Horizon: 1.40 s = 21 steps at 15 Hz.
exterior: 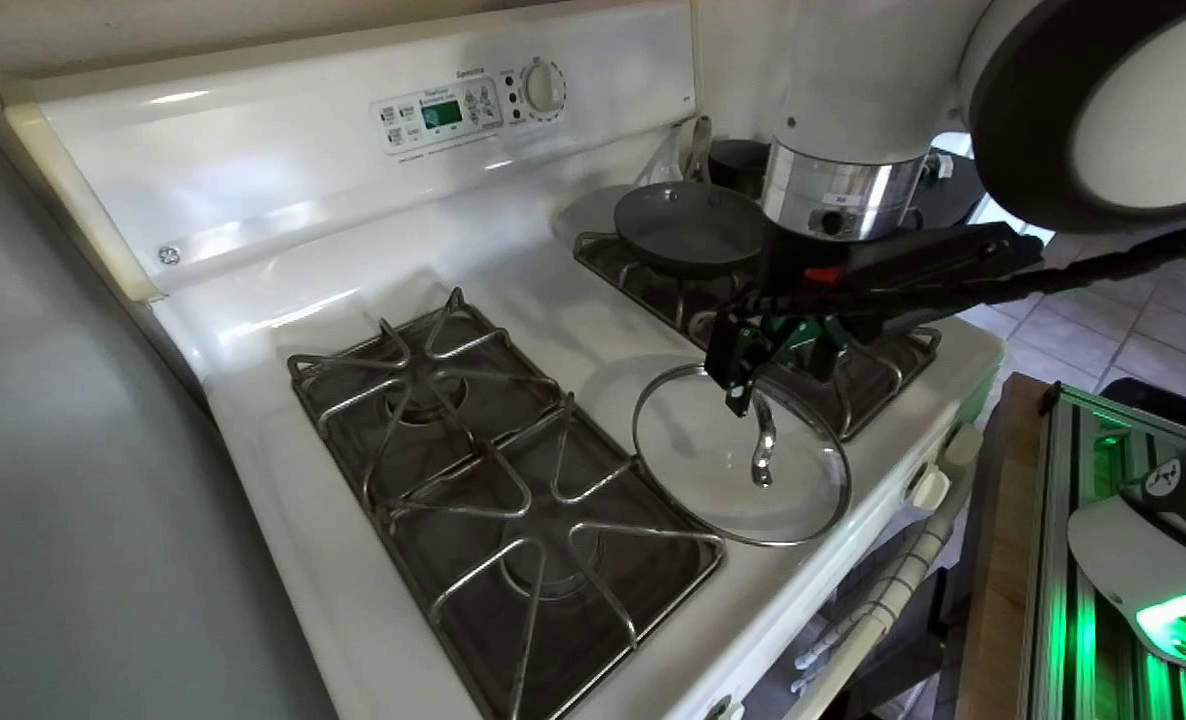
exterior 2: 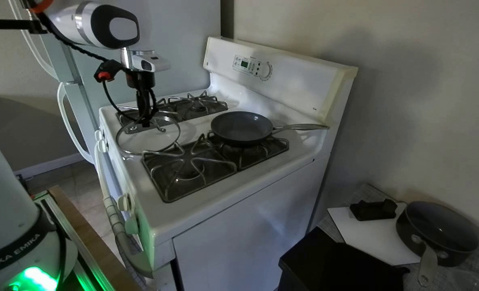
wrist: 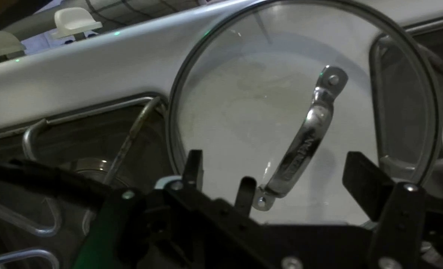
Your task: Lift the lid and use it to cover the pan
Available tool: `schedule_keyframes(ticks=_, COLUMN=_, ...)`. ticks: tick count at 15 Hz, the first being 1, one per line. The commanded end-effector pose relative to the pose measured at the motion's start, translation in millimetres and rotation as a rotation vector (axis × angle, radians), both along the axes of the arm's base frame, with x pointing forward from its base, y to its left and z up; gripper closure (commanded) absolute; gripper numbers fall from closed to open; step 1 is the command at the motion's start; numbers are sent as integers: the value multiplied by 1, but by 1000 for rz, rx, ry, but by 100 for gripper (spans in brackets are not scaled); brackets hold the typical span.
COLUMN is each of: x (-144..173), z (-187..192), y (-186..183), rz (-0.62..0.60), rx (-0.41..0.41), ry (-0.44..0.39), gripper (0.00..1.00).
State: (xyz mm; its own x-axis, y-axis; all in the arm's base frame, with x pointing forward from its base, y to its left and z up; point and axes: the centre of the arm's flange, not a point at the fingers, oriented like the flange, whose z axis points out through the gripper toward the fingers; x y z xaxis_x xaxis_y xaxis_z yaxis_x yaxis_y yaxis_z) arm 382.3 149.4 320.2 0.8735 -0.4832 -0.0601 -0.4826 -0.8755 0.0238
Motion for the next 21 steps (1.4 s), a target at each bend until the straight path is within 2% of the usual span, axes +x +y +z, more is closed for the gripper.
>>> schedule_keyframes(ticks=1, x=15, z=-13, y=15, rz=-40, rx=24, ry=9, gripper=17)
schedule_keyframes(ticks=2, x=17, z=-15, y=17, rz=-42, rx=27, ry=12, gripper=15)
schedule_keyframes(ticks=3, x=19, z=-16, y=19, rz=-44, rx=29, ry=15, gripper=23)
schedule_keyframes(ticks=4, x=20, z=-18, y=21, rz=-47, rx=30, ry=18, gripper=16)
schedule_keyframes(ticks=10, x=28, z=-25, y=25, rz=-54, rx=37, ry=25, gripper=23)
schedule_keyframes(ticks=14, x=30, z=-27, y=25, rz=-63, rx=42, ry=32, gripper=40)
schedule_keyframes(ticks=15, x=30, z=-27, y=25, rz=-67, rx=42, ry=33, gripper=50)
schedule_keyframes(ticks=16, x=30, z=-28, y=24, rz=-68, rx=42, ry=36, gripper=50)
schedule_keyframes(ticks=17, x=30, z=-28, y=24, rz=-70, rx=43, ry=36, gripper=54)
schedule_keyframes(ticks=18, x=31, z=-27, y=23, rz=-75, rx=42, ry=36, gripper=65)
schedule_keyframes(ticks=20, x=31, z=-27, y=21, rz=-80, rx=42, ry=34, gripper=69)
schedule_keyframes(ticks=21, x=32, z=-26, y=19, rz=-84, rx=44, ry=31, gripper=77)
